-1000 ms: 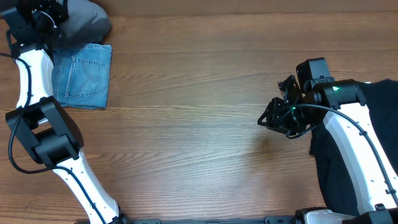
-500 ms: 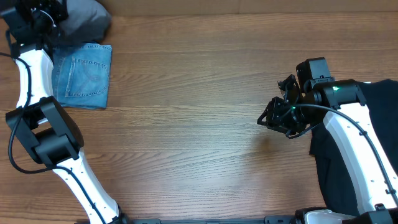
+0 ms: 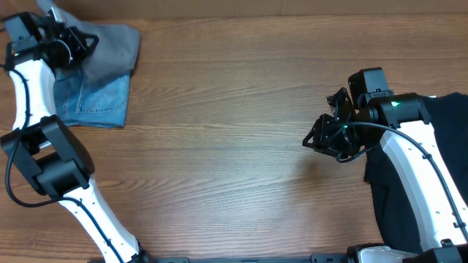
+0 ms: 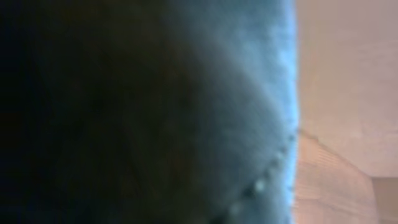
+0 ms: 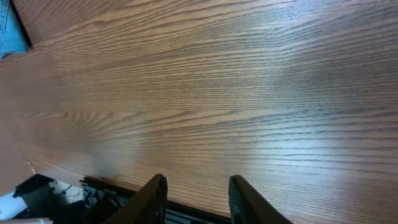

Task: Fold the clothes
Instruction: 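Lower the folded shorts onto the blue jeans with the left gripper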

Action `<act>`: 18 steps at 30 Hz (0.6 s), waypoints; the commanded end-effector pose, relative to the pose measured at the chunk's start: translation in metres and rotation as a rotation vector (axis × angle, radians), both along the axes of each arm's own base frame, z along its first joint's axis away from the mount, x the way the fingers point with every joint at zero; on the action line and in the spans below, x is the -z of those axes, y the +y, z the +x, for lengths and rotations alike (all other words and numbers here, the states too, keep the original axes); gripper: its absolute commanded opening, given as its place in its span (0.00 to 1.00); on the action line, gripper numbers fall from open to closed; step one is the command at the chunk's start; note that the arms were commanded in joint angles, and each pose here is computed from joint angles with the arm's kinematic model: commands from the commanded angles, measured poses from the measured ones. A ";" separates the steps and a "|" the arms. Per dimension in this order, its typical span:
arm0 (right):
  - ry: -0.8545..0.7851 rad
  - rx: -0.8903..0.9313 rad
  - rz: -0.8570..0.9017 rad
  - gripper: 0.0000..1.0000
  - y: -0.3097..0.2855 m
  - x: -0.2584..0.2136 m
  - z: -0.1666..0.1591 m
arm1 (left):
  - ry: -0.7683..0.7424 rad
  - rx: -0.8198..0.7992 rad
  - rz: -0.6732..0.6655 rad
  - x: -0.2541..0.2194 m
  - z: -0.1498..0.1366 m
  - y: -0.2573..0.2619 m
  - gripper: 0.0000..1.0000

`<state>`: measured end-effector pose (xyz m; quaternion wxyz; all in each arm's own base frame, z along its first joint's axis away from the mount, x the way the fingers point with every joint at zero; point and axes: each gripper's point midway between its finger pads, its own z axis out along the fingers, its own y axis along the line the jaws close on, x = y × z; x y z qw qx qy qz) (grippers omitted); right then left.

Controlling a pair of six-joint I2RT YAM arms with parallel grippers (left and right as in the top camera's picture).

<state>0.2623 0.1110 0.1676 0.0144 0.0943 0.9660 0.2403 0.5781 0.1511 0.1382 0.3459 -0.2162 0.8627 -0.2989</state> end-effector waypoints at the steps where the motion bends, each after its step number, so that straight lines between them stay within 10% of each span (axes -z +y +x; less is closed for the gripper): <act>1: -0.048 -0.030 0.014 0.36 0.003 -0.011 0.003 | -0.014 0.019 0.053 -0.031 -0.018 0.007 0.04; 18: -0.065 -0.034 0.015 0.36 0.004 -0.011 0.007 | 0.450 -0.134 0.293 -0.010 -0.120 0.036 0.16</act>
